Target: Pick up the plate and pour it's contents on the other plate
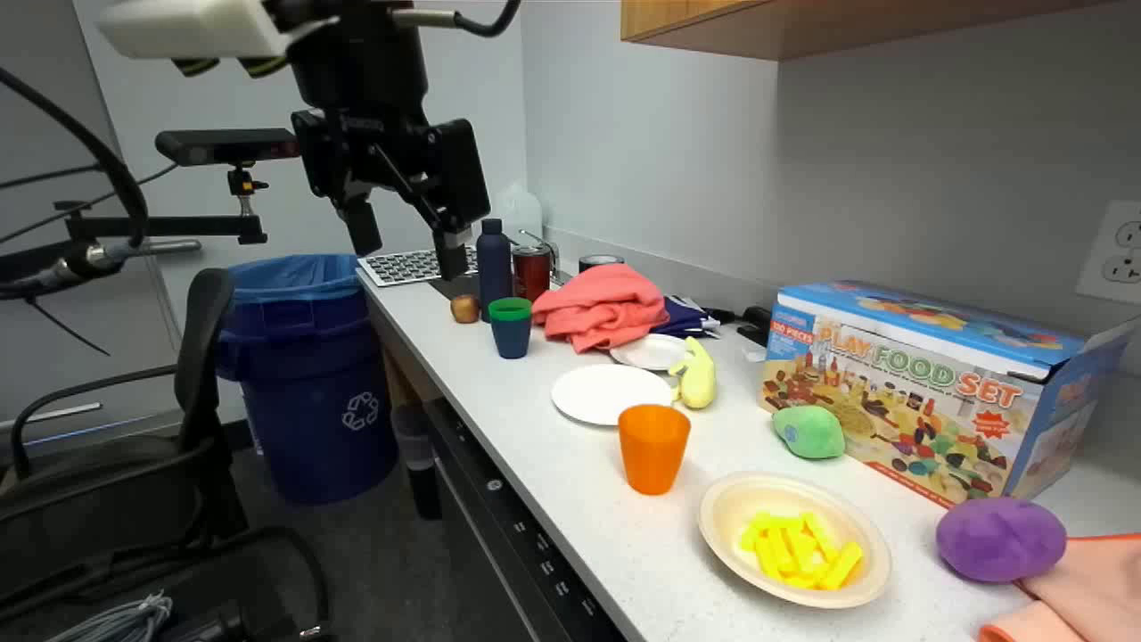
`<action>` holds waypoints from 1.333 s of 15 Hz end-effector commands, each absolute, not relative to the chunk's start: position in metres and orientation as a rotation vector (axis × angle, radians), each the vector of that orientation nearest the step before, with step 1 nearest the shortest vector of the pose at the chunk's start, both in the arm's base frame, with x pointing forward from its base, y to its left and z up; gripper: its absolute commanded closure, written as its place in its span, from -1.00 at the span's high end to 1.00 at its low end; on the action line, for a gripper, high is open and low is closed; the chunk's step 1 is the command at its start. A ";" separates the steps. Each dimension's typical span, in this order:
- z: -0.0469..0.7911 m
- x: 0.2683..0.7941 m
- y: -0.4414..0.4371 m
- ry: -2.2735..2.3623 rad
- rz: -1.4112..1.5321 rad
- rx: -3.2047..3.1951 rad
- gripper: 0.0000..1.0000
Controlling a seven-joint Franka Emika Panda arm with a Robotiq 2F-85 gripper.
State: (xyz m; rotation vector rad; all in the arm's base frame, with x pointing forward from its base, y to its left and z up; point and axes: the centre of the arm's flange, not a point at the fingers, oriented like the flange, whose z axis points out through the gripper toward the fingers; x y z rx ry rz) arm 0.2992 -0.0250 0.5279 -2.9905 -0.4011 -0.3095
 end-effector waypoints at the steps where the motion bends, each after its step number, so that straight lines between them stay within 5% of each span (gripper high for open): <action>1: 0.528 0.299 -0.025 -0.401 -0.308 -2.991 1.00; 20: 0.526 0.306 -0.025 -0.389 -0.300 -2.991 1.00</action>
